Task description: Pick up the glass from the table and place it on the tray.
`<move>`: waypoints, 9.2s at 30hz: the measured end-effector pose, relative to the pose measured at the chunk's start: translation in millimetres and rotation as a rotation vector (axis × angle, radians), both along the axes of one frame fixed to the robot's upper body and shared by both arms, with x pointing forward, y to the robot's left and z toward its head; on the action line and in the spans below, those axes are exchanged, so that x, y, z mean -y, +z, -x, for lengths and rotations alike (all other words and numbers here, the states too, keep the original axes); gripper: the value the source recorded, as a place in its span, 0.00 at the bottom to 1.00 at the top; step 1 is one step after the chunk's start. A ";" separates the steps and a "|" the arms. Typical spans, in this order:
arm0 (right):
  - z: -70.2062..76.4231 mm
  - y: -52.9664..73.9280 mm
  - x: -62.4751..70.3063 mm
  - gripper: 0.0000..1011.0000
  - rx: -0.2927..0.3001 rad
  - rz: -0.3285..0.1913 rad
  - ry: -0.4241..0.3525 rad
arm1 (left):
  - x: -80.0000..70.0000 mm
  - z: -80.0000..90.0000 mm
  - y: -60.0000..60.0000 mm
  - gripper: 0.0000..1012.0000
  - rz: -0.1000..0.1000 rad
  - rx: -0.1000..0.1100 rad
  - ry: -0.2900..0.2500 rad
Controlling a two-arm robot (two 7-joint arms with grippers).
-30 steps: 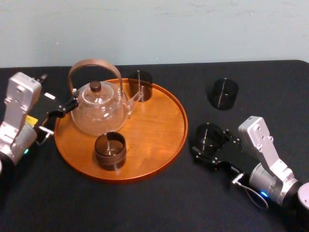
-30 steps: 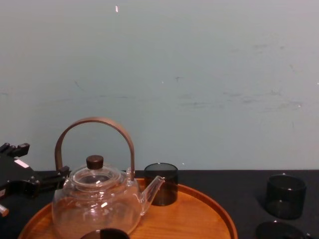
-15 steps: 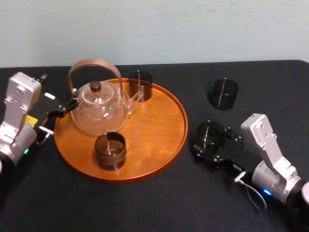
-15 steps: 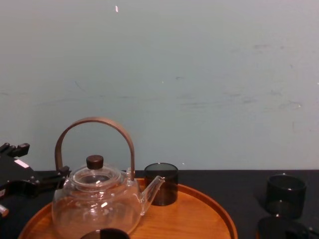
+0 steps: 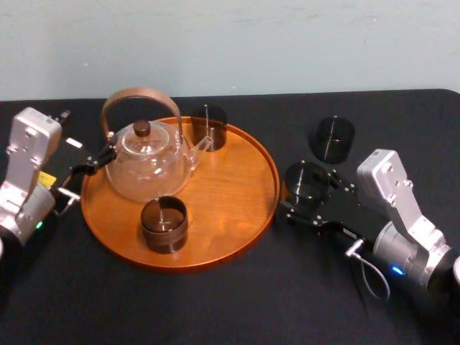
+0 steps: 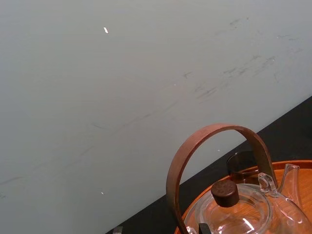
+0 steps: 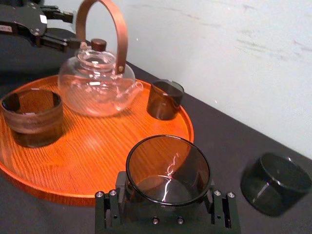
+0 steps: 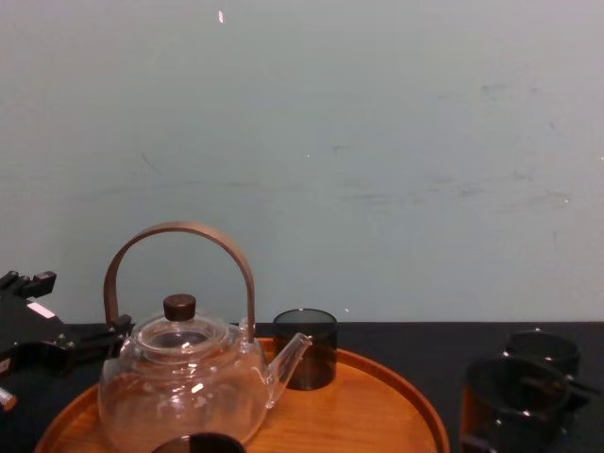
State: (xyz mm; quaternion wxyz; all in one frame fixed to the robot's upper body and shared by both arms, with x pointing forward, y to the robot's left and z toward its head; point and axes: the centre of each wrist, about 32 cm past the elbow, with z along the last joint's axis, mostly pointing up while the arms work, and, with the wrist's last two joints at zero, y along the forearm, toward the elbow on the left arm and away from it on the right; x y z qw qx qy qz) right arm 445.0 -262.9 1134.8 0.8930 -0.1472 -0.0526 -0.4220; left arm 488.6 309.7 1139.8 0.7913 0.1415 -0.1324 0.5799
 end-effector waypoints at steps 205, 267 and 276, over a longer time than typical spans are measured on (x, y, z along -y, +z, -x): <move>17.6 -13.1 16.5 0.99 -0.056 0.005 -0.097 | 0.0 0.0 0.0 1.00 0.000 0.000 0.000; -107.2 -6.7 36.6 0.99 -0.069 0.028 -0.295 | 0.0 0.0 0.0 1.00 0.000 0.000 0.000; -117.4 -8.3 29.8 0.99 -0.070 0.029 -0.290 | 0.0 0.0 0.0 1.00 0.000 0.000 0.000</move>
